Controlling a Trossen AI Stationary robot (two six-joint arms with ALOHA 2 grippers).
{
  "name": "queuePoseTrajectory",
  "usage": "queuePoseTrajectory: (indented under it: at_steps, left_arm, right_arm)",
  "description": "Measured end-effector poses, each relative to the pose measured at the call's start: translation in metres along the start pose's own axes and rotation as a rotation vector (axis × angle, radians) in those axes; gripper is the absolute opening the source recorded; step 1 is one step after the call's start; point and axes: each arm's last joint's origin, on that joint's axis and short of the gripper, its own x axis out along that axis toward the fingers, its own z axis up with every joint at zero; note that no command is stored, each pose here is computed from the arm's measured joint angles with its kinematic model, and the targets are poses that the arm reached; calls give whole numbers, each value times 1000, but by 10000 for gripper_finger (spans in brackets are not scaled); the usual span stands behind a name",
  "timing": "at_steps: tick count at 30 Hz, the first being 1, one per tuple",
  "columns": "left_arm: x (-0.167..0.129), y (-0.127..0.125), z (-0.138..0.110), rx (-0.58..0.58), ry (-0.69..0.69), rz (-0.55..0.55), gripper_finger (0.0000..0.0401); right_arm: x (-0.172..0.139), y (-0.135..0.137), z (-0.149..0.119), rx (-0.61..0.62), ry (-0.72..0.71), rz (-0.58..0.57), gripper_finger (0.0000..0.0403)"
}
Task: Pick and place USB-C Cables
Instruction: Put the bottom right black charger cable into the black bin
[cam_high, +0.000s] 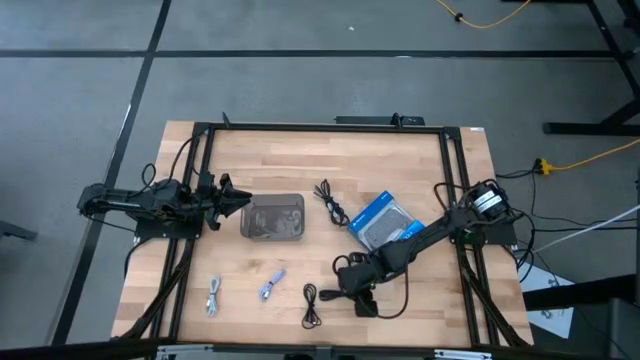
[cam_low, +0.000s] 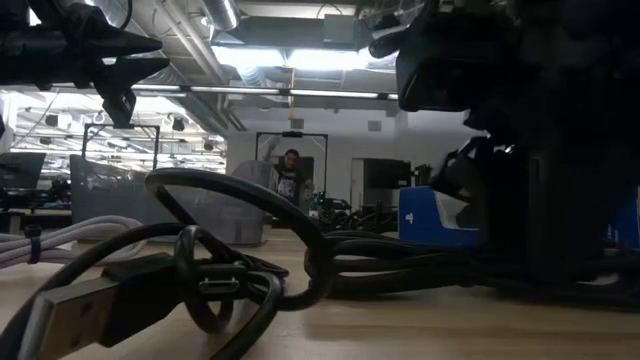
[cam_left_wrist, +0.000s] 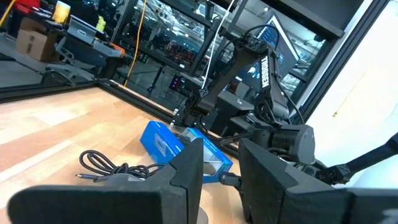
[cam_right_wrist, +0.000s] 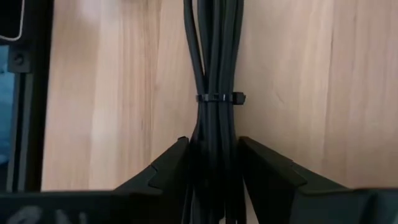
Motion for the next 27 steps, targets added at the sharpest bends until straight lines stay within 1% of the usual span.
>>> queuePoseTrajectory:
  at_steps: [3, 5, 7, 10, 11, 13, 17, 23, 25, 27]
  left_arm:
    - [0, 0, 0, 0, -1, 0, 96]
    - [0, 0, 0, 0, -1, 0, 96]
    - [0, 0, 0, 0, 0, 0, 96]
    - [0, 0, 0, 0, -1, 0, 96]
    - [0, 0, 0, 0, -1, 0, 96]
    - [0, 0, 0, 0, -1, 1, 96]
    - [0, 0, 0, 0, -1, 2, 96]
    - [0, 0, 0, 0, -3, 4, 96]
    - [0, 0, 0, 1, -4, 5, 96]
    - [0, 0, 0, 21, -3, 6, 96]
  right_arm:
    - [1, 0, 0, 7, -17, -35, 146]
    - [1, 0, 0, 44, -46, -85, 136]
    - [1, -1, 1, 109, -67, -107, 114]
    - [1, -3, 3, 173, -92, -117, 65]
    - [1, -3, 3, 185, -105, -127, 59]
    - [1, -2, 5, 179, -135, -157, 59]
    - [-10, 0, 20, 91, -184, -292, 59]
    - [-52, 11, 70, -106, -359, -559, 59]
    - [-65, 11, 85, -172, -410, -629, 59]
    - [-77, 7, 102, -211, -464, -663, 59]
